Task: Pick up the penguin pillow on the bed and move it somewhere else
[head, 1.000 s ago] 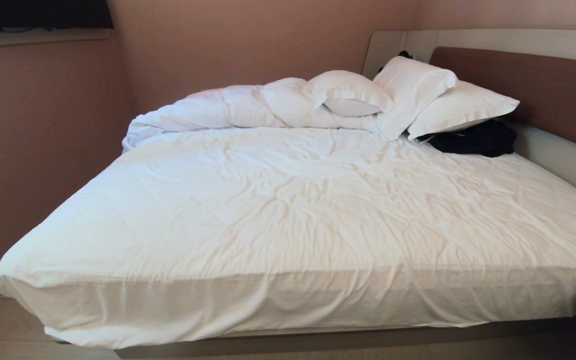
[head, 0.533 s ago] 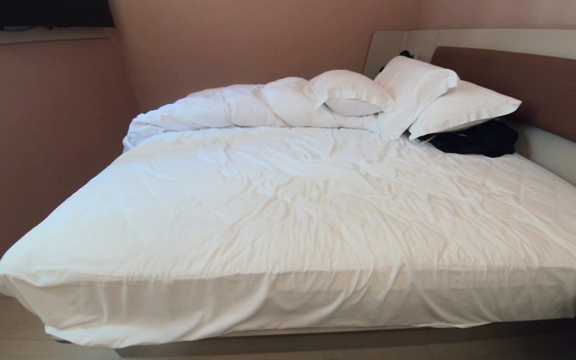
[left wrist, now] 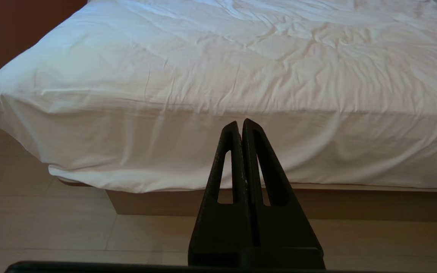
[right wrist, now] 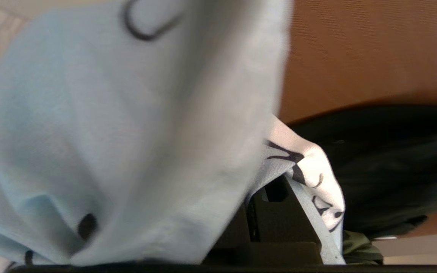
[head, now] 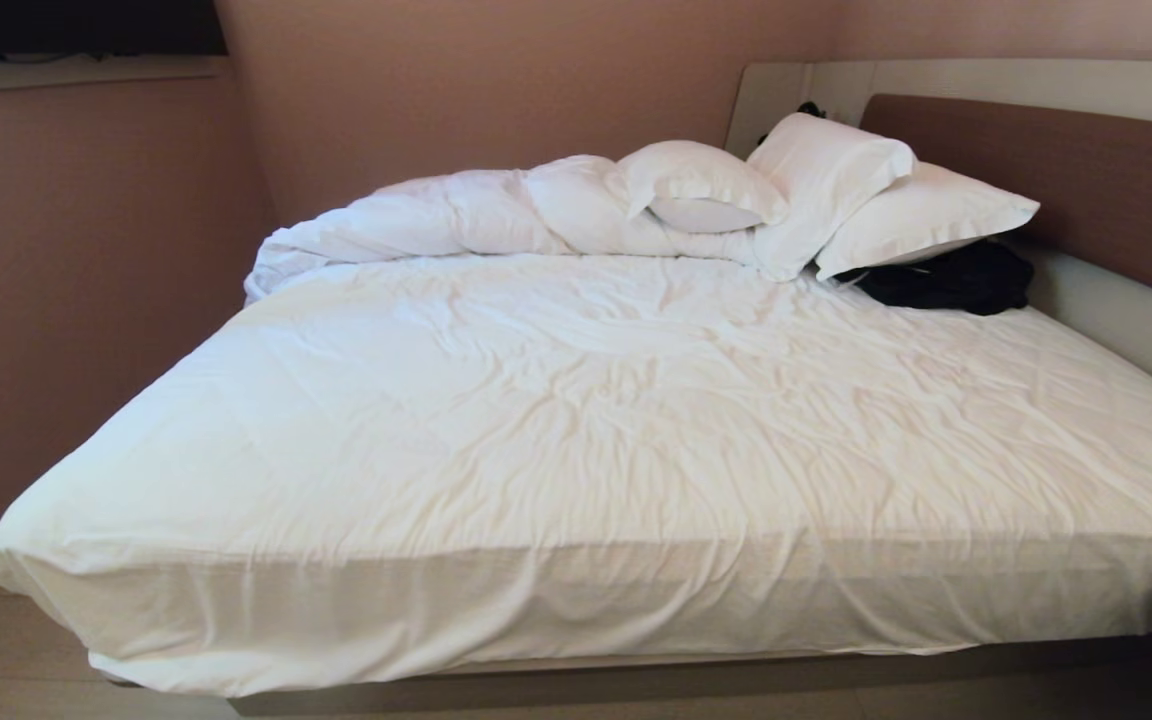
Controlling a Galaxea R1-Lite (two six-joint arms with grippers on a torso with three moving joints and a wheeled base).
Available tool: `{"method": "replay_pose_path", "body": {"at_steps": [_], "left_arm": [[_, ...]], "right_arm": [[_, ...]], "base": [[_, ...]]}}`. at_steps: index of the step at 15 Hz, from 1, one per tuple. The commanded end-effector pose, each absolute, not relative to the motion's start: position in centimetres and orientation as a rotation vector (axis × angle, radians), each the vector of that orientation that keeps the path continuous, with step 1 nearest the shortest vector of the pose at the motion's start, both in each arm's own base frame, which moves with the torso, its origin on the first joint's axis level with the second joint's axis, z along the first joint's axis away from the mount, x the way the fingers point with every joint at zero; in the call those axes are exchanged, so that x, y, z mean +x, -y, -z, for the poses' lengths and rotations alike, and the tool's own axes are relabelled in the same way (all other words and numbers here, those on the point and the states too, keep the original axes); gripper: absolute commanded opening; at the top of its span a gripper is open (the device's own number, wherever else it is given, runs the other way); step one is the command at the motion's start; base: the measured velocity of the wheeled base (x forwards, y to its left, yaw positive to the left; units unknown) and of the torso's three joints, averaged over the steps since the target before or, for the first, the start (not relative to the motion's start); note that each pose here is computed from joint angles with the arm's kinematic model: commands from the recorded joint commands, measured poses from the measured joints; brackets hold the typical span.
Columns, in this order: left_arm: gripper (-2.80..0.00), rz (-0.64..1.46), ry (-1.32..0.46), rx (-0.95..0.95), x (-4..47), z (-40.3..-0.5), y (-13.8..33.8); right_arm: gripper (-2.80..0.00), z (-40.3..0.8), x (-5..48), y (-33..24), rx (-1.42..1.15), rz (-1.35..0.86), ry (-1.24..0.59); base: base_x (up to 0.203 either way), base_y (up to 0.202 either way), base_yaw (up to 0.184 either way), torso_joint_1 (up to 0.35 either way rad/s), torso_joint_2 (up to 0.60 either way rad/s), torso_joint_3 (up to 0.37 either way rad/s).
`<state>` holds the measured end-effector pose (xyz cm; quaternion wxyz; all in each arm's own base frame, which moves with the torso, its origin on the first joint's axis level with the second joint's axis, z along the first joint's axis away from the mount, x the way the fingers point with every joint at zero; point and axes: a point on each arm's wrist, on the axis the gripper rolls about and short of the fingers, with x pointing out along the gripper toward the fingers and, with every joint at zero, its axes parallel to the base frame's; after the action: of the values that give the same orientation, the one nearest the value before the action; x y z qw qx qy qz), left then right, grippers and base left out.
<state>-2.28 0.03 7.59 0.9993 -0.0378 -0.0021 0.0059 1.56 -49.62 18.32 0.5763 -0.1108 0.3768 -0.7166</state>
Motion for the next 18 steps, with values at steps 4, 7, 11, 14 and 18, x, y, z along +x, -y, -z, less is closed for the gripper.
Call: {"method": "replay_pose_path", "body": {"at_steps": [4,7,11,14,18], "left_arm": [[-2.8,-0.012,0.002,-0.077,-2.3,-7.5,0.0],[-2.8,-0.012,0.002,-0.077,-2.3,-7.5,0.0],[-2.8,-0.012,0.002,-0.077,-2.3,-7.5,0.0],[-2.8,-0.012,0.002,-0.077,-2.3,-7.5,0.0],[-2.8,-0.012,0.002,-0.077,-2.3,-7.5,0.0]], "right_arm": [[-2.8,-16.8,1.7,50.1,-0.248,1.658,-0.918],[0.0,-16.6,1.7,50.2,-0.245,1.654,-0.925],[0.0,-16.9,1.7,50.0,-0.245,1.655,-0.922],[0.0,-18.4,1.8,49.4,-0.256,1.645,-0.869],[0.0,-20.4,2.1,47.9,-0.222,1.521,-0.805]], "base": [[0.0,0.0,0.0,0.0,0.0,0.0],[0.0,0.0,0.0,0.0,0.0,0.0],[0.0,0.0,0.0,0.0,0.0,0.0],[0.0,0.0,0.0,0.0,0.0,0.0],[0.0,0.0,0.0,0.0,0.0,0.0]]}}
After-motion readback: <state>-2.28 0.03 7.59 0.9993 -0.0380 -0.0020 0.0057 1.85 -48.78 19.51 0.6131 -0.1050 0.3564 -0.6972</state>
